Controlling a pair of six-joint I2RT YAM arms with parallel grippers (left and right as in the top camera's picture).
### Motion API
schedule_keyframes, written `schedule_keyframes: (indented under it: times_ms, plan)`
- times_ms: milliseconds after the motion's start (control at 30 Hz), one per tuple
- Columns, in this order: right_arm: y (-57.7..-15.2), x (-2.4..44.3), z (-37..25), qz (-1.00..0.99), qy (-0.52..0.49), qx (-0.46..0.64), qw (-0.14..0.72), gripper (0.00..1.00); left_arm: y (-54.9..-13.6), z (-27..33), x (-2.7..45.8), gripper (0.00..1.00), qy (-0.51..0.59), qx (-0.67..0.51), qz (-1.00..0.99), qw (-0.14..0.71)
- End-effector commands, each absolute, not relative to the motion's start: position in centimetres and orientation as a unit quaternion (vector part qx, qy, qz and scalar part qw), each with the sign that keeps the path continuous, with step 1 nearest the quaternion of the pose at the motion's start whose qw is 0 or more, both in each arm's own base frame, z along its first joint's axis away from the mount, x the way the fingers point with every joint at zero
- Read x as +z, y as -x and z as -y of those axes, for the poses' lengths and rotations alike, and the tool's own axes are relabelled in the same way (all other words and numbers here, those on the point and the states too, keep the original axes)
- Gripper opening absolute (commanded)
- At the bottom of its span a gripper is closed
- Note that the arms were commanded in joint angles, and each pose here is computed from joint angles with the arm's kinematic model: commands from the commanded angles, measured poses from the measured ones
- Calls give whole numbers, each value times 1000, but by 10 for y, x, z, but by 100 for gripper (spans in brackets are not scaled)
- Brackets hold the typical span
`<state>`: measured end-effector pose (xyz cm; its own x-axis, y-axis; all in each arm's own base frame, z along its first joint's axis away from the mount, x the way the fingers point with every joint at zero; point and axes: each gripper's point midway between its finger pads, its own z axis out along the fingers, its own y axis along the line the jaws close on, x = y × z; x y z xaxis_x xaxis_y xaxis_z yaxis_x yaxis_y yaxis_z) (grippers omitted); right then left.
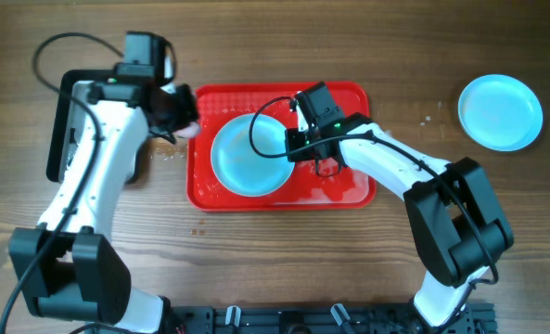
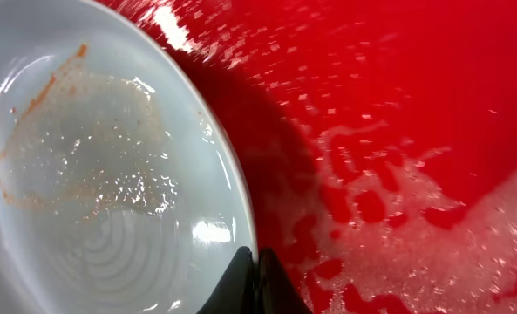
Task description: Clean dirty plates on tray and stack at the side
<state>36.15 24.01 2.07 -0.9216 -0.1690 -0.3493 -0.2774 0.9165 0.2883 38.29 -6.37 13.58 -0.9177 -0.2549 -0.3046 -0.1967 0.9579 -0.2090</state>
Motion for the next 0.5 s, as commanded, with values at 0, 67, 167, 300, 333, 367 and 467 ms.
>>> schedule_keyframes:
  times_ms: [0,67,167,300,333,367,467]
  plan:
    - [-356,20,-253,-948,215,173,161,4,-362,108,111,4,-14,-97,-984,151]
    - [-350,19,-257,-944,236,168,158,4,-358,126,100,4,-48,-100,-982,154]
    - [-350,18,-257,-945,233,167,157,4,-356,141,84,4,-68,-108,-978,167]
    - [-352,19,-258,-947,222,170,159,4,-346,159,53,4,-91,-117,-978,146]
    - [-352,19,-258,-947,222,170,161,4,-344,163,45,4,-96,-115,-979,137]
    - [-353,20,-258,-946,221,171,162,4,-344,165,40,4,-99,-115,-980,133]
    - [-353,20,-259,-947,220,171,162,4,-339,169,18,4,-106,-108,-983,108]
